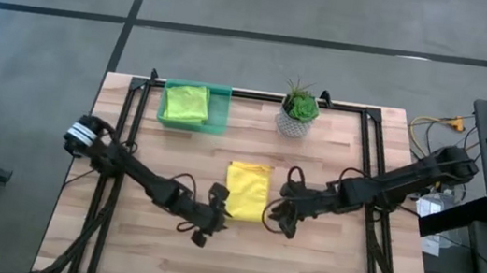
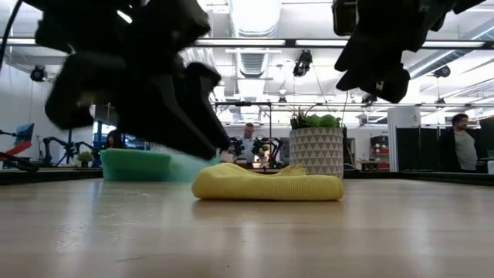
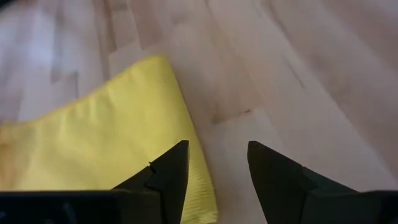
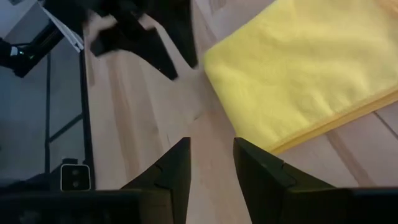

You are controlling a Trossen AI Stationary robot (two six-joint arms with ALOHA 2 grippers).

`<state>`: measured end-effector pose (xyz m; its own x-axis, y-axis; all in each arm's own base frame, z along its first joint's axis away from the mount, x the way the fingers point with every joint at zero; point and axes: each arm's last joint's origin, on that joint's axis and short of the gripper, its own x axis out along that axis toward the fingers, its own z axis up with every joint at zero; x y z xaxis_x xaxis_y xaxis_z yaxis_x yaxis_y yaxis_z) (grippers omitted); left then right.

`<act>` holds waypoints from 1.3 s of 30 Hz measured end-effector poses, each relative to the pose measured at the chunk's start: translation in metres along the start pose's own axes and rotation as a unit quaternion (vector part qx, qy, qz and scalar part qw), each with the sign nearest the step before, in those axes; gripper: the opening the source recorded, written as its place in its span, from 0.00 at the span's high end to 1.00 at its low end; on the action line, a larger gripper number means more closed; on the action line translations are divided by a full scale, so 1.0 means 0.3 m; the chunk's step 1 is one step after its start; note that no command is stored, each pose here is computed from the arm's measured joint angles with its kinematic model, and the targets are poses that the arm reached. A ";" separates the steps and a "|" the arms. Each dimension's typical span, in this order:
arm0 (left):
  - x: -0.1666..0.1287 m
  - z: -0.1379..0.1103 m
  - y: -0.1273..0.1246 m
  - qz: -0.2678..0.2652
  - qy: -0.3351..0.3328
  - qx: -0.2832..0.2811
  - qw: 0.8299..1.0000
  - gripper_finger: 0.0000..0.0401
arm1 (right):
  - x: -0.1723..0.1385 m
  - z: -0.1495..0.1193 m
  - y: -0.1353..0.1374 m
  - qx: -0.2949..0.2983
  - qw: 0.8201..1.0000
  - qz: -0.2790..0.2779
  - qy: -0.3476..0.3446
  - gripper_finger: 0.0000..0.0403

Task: Fold microfiber towels
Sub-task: Put the yellow microfiber cloth into the blue bin

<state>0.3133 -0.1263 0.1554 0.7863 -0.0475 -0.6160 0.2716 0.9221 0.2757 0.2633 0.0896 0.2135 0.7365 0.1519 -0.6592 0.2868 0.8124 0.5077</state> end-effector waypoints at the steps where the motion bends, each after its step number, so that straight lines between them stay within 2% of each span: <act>1: 0.016 -0.003 -0.002 0.000 0.007 0.001 1.000 0.62 | -0.005 -0.001 0.002 -0.002 1.000 0.000 -0.003 0.71; 3: 0.051 -0.001 -0.006 0.001 0.017 0.003 1.000 0.62 | -0.013 -0.003 0.005 -0.009 1.000 0.001 -0.005 0.71; 8: 0.128 -0.018 -0.001 0.010 0.116 0.018 0.993 0.62 | -0.038 0.001 0.015 -0.017 1.000 0.012 -0.013 0.72; 13: 0.181 -0.027 0.012 0.027 0.200 -0.010 0.979 0.62 | -0.073 0.008 0.022 -0.030 0.999 0.025 -0.023 0.72; 18: 0.186 -0.036 0.033 0.054 0.228 -0.041 0.971 0.63 | -0.104 0.013 0.030 -0.039 0.998 0.037 -0.032 0.73; 21: 0.180 -0.055 0.044 0.076 0.254 -0.072 0.962 0.69 | -0.120 0.017 0.033 -0.042 0.997 0.044 -0.038 0.73; 25: 0.182 -0.098 0.054 0.087 0.299 -0.091 0.946 0.82 | -0.136 0.021 0.033 -0.042 0.997 0.048 -0.042 0.73; 28: 0.180 -0.105 0.052 0.084 0.308 -0.095 0.943 0.94 | -0.143 0.019 0.035 -0.043 0.997 0.050 -0.041 0.74; 30: 0.177 -0.102 0.054 0.083 0.308 -0.096 0.943 0.98 | -0.146 0.017 0.037 -0.045 0.997 0.053 -0.039 0.73; 37: 0.077 0.021 0.105 0.092 0.264 -0.107 0.954 1.00 | -0.151 0.007 0.044 -0.060 0.996 0.057 -0.034 0.73; 39: 0.026 0.087 0.135 0.095 0.231 -0.122 0.961 1.00 | -0.151 0.007 0.045 -0.067 0.995 0.057 -0.035 0.73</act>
<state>0.3449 -0.0992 0.1812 0.4627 0.2536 -0.8494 -0.0346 0.9626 0.2686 0.2350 0.0924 0.2515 0.8016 0.2121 -0.5590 0.1174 0.8609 0.4950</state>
